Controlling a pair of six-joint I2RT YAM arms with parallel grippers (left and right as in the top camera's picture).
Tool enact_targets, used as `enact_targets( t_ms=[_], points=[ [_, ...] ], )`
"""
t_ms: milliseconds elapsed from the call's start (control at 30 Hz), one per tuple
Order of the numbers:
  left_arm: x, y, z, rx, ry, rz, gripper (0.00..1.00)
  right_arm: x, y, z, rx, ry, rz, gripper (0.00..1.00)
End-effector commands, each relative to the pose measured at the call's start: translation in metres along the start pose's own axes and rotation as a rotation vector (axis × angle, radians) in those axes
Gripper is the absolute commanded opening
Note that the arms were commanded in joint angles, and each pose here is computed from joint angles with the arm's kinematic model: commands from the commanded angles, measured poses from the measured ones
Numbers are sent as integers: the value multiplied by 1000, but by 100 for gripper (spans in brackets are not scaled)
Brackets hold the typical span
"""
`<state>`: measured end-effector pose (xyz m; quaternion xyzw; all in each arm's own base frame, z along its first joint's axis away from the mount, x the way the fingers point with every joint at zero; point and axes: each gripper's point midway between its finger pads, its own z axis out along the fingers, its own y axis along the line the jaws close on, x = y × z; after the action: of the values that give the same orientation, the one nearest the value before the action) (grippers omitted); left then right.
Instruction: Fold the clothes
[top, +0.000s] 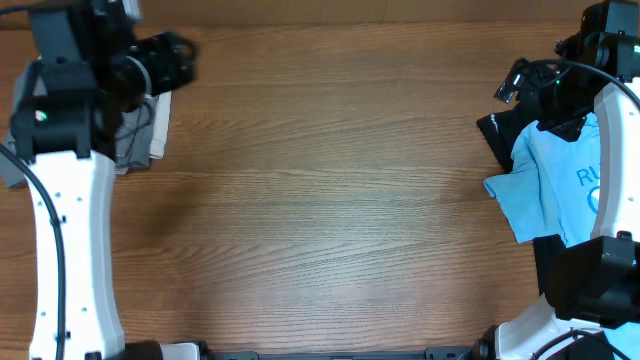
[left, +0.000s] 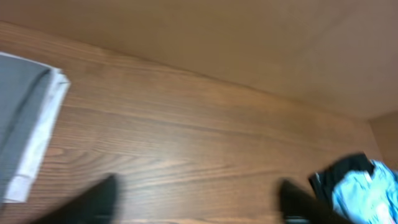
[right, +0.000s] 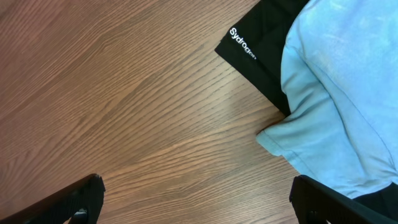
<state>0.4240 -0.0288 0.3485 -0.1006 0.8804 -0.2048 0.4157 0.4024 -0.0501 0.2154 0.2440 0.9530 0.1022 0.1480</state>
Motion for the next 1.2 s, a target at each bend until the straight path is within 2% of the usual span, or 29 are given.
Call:
enact_targets(
  t_ms=[0,1033,1167],
  points=[
    [17,2,22,-41,66,18,100,-3,0,-2,0,-10,-4,100],
    [25,-6,30,-26,92,30,100,-3,0,-1,0,-9,-4,100],
    [25,-6,30,-26,92,30,100,-1,5,-19,-15,-51,-15,100]
  ],
)
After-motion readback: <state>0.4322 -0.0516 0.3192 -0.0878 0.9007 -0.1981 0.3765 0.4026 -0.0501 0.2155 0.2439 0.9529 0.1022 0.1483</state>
